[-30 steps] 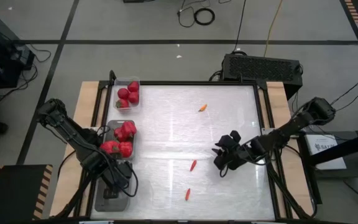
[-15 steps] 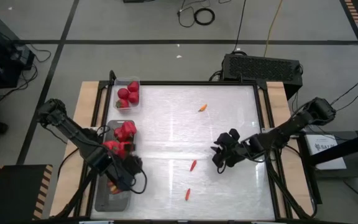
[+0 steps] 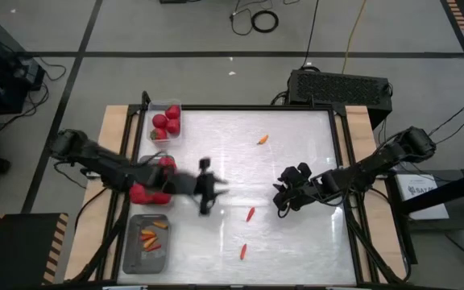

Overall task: Sort produce into baskets
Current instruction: Put the yellow chili pepper into the bottom gray bin

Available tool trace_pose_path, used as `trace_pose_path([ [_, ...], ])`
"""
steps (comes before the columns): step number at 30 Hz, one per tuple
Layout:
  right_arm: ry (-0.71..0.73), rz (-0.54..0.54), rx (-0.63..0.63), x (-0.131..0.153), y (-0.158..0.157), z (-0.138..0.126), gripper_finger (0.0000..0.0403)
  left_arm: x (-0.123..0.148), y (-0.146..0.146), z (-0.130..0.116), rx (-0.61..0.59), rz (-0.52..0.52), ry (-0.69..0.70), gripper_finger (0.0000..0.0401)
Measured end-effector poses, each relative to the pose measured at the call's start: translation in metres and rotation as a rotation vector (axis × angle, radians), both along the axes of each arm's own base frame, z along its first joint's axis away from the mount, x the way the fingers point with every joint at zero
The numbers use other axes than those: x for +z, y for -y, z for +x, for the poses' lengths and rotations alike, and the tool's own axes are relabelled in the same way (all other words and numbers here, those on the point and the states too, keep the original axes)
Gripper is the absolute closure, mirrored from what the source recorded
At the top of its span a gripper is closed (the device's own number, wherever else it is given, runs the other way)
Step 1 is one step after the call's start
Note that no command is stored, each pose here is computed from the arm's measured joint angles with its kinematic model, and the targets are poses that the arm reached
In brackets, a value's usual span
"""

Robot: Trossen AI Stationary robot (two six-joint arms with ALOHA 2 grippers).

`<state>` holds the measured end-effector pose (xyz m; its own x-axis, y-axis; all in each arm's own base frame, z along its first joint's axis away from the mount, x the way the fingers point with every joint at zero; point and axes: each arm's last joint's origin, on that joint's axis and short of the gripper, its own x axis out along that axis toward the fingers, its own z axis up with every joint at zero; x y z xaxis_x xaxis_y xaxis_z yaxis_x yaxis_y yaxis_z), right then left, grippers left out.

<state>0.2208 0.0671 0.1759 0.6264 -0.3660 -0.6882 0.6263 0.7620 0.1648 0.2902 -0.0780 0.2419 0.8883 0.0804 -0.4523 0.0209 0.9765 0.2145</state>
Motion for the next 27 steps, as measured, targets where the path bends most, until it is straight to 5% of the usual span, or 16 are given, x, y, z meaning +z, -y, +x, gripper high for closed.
trace_pose_path([
  [5, -0.007, -0.010, -0.012, 0.000, 0.005, 0.001, 0.0273, -0.025, -0.065, 0.033, 0.231, -0.178, 0.145, 0.0276],
  [9, -0.021, -0.030, -0.003, 0.000, 0.007, 0.002, 0.0273, -0.054, -0.102, 0.064, 0.263, -0.257, 0.133, 0.0276],
  [14, -0.039, -0.046, 0.013, -0.001, 0.007, 0.001, 0.0273, -0.085, -0.133, 0.105, 0.319, -0.229, 0.081, 0.0262],
  [21, -0.053, -0.050, 0.027, -0.002, 0.004, -0.001, 0.0273, -0.108, -0.151, 0.159, 0.482, -0.027, 0.048, 0.0179],
  [27, -0.058, -0.053, 0.027, -0.002, 0.004, -0.001, 0.0273, -0.128, -0.171, 0.188, 0.564, -0.072, 0.008, 0.0127],
])
